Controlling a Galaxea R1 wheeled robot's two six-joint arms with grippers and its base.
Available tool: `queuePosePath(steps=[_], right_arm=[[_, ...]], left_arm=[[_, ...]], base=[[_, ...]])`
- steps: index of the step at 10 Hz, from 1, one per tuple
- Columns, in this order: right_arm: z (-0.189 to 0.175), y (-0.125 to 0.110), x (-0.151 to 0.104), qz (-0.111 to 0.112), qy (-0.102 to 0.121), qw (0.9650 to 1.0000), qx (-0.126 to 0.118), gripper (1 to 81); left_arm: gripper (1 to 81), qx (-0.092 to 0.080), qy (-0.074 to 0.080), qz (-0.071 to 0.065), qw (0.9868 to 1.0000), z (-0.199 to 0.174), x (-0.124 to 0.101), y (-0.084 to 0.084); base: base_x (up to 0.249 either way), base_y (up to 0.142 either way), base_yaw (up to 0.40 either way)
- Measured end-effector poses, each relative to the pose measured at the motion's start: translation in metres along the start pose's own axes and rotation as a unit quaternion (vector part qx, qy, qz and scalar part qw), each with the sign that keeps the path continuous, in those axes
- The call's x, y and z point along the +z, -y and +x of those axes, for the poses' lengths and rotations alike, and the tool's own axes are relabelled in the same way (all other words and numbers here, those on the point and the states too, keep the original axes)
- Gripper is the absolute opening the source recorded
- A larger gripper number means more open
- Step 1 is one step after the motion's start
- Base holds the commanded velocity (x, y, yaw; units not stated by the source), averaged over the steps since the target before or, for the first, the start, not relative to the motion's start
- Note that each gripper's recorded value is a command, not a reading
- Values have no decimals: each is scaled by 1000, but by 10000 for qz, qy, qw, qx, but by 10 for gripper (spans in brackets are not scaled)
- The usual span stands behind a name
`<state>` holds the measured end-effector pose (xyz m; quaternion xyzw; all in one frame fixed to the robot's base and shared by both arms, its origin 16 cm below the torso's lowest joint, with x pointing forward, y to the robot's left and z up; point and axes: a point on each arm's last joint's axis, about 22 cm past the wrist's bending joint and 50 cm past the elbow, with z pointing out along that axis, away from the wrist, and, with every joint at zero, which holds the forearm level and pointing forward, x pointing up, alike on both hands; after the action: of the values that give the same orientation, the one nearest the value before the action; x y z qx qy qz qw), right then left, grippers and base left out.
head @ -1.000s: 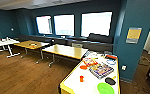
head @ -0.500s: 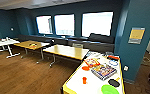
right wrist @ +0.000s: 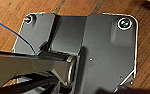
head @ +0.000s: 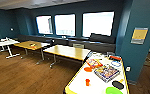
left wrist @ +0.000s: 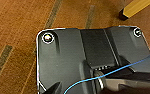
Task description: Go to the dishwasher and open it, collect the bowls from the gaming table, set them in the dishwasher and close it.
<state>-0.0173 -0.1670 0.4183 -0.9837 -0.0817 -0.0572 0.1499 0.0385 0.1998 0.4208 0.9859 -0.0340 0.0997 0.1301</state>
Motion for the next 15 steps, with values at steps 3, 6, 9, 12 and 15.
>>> queuePosePath(steps=[3,6,9,12,15], right_arm=[[0,0,0,-1,-4,10000,-1,811],[0,0,0,-1,-5,10000,-2,811],[0,0,0,-1,-4,10000,-3,811],[0,1,0,4,-3,10000,0,811],[0,5,1,29,-16,10000,2,811]], left_arm=[[811,1,0,0,10000,0,0,0],[811,0,-2,-6,10000,-1,0,-1],[811,-1,0,-10,10000,-1,0,-2],[811,0,-5,-11,10000,0,0,-2],[811,-2,14,10,10000,-2,0,1]], base=[[71,84,0],[72,84,0],[71,81,0],[46,48,0],[0,0,0]])
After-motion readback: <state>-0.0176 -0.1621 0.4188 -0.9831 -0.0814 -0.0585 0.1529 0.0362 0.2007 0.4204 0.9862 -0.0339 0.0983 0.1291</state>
